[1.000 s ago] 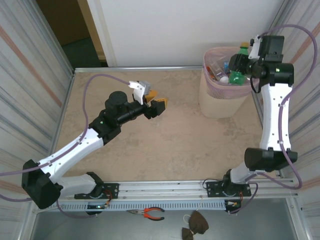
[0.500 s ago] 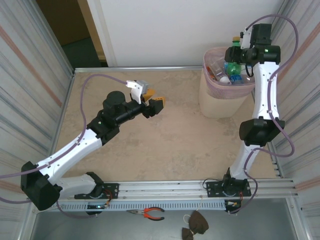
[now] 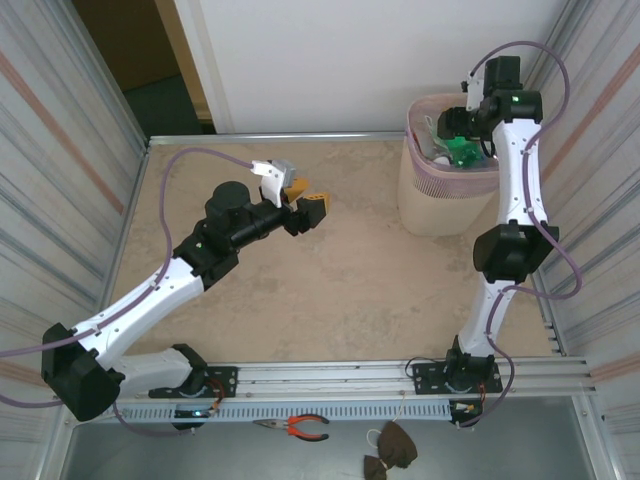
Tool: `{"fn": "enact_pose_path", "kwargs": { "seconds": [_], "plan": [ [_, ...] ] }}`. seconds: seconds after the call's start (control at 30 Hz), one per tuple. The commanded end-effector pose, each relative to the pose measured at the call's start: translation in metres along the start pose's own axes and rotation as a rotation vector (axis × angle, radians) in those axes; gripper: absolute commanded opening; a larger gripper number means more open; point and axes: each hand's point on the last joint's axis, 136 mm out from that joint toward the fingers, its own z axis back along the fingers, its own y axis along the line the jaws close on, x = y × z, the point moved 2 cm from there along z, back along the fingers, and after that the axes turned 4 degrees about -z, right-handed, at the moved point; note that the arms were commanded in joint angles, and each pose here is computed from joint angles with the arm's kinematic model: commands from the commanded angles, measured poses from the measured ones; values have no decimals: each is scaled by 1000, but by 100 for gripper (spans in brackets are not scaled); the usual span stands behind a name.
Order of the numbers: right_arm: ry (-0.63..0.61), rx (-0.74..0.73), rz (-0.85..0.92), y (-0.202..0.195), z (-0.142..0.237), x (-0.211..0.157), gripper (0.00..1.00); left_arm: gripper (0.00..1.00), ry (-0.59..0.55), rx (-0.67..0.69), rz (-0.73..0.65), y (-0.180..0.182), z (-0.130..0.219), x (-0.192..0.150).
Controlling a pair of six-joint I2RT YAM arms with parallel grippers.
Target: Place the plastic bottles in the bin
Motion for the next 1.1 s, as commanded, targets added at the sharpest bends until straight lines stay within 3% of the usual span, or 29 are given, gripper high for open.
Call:
{"fn": "enact_pose_path", "kwargs": {
  "seconds": [0.0,0.3,0.53,0.83,1.07],
  "plan": [
    [6,-41,21,-3,8,-1,77,70,-28,24,2,4,9,7],
    [-146,-45,-44,-2,72,18,79,70,-29,53,-12,8,17,7],
    [-220,-45,-86,-4,116,10,80,71,20,129,-54,24,26,-7],
    [-323,-57,-123,-7,146,-42,90,79,133,298,-111,60,50,-42],
    [-349,-126,-158,-20,145,-94,99,99,194,445,-98,96,74,-68]
  ]
}}
